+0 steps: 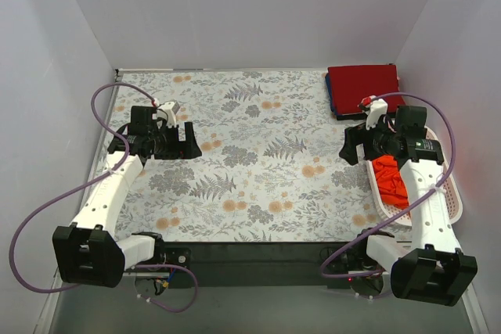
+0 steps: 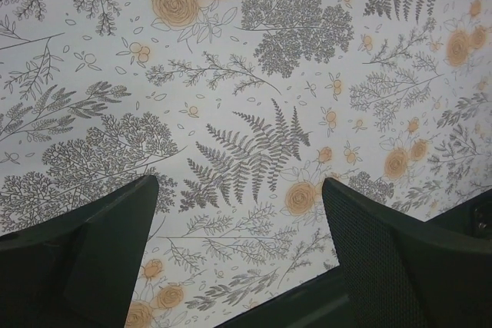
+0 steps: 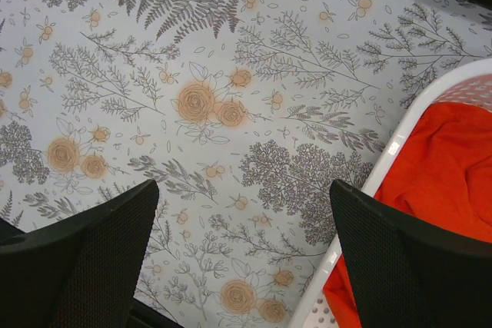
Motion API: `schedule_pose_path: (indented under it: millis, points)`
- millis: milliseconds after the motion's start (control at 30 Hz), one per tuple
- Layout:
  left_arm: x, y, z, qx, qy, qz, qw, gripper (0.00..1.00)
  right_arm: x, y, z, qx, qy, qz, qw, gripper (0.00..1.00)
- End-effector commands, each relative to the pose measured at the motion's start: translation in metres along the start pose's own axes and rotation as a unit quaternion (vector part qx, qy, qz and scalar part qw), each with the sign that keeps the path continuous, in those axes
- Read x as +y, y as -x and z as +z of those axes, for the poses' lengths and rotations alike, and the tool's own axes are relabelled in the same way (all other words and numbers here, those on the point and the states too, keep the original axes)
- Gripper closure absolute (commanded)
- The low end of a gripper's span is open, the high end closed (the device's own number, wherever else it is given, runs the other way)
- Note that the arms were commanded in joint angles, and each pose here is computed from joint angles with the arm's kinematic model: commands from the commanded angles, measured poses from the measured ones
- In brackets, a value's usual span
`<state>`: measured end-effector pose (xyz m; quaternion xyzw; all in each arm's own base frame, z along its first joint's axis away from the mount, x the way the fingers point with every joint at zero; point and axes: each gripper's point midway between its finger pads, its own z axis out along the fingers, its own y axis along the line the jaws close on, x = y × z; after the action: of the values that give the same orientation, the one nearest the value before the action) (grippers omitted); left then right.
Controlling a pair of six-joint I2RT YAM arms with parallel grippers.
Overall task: Fold and stack the t-shirts
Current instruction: Grab the tshirt from the pile
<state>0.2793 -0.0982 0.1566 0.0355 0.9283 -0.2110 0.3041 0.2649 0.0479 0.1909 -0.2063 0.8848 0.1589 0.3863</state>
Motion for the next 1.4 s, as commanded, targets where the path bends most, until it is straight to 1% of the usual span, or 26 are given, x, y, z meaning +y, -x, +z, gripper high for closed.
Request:
schedule_pose_path:
  millis: [0, 100, 167, 267, 300, 400, 433, 500, 667, 833, 967, 1133, 1167, 1200, 1267, 1367]
  points:
    - [-0.014, 0.023, -0.018, -0.023, -0.021, 0.023, 0.999, 0.12, 0.001, 0.025, -0.021, -0.022, -0.02, -0.008, 1.0, 0.02]
    - [-0.021, 0.035, -0.025, -0.029, -0.03, 0.03, 0.999, 0.11, -0.003, 0.035, -0.028, -0.029, -0.033, -0.024, 0.999, 0.02]
    - [-0.021, 0.044, -0.026, -0.039, -0.027, 0.035, 0.998, 0.11, -0.015, 0.042, -0.032, -0.028, -0.061, -0.028, 0.997, 0.02]
    - [-0.018, 0.049, -0.028, -0.045, -0.018, 0.051, 0.998, 0.11, -0.034, 0.045, -0.036, -0.012, -0.111, -0.021, 0.994, 0.02]
    - [-0.02, 0.05, -0.03, -0.045, -0.019, 0.057, 0.997, 0.11, -0.045, 0.049, -0.042, -0.007, -0.141, -0.024, 0.99, 0.02]
    - [-0.025, 0.047, -0.031, -0.041, -0.04, 0.082, 0.995, 0.08, -0.063, 0.042, -0.047, 0.023, -0.177, -0.033, 0.983, 0.02]
    - [-0.026, 0.046, -0.03, -0.039, -0.043, 0.083, 0.995, 0.08, -0.071, 0.037, -0.049, 0.037, -0.193, -0.034, 0.98, 0.02]
    - [-0.026, 0.047, -0.026, -0.035, -0.047, 0.072, 0.996, 0.08, -0.082, 0.023, -0.049, 0.062, -0.199, -0.017, 0.978, 0.02]
    - [-0.025, 0.047, -0.017, -0.014, -0.05, 0.054, 0.997, 0.08, -0.123, -0.006, -0.057, 0.114, -0.225, 0.046, 0.967, 0.02]
    - [-0.025, 0.053, -0.017, -0.015, -0.05, 0.068, 0.996, 0.08, -0.159, -0.047, -0.061, 0.178, -0.238, 0.092, 0.95, 0.02]
    - [-0.023, 0.053, -0.015, -0.014, -0.048, 0.07, 0.996, 0.08, -0.174, -0.088, -0.051, 0.238, -0.229, 0.124, 0.936, 0.02]
    - [-0.022, 0.052, -0.012, -0.011, -0.046, 0.064, 0.997, 0.08, -0.184, -0.124, -0.031, 0.271, -0.204, 0.175, 0.924, 0.02]
    - [-0.022, 0.052, -0.013, -0.014, -0.046, 0.063, 0.997, 0.08, -0.189, -0.127, -0.026, 0.269, -0.208, 0.173, 0.924, 0.02]
    - [-0.021, 0.052, -0.011, -0.014, -0.045, 0.063, 0.997, 0.08, -0.19, -0.139, -0.021, 0.283, -0.206, 0.178, 0.92, 0.02]
    - [-0.021, 0.052, -0.012, -0.018, -0.044, 0.063, 0.997, 0.08, -0.192, -0.15, -0.012, 0.291, -0.201, 0.182, 0.917, 0.02]
    - [-0.02, 0.051, -0.009, -0.016, -0.042, 0.059, 0.997, 0.08, -0.186, -0.168, -0.003, 0.304, -0.191, 0.19, 0.914, 0.02]
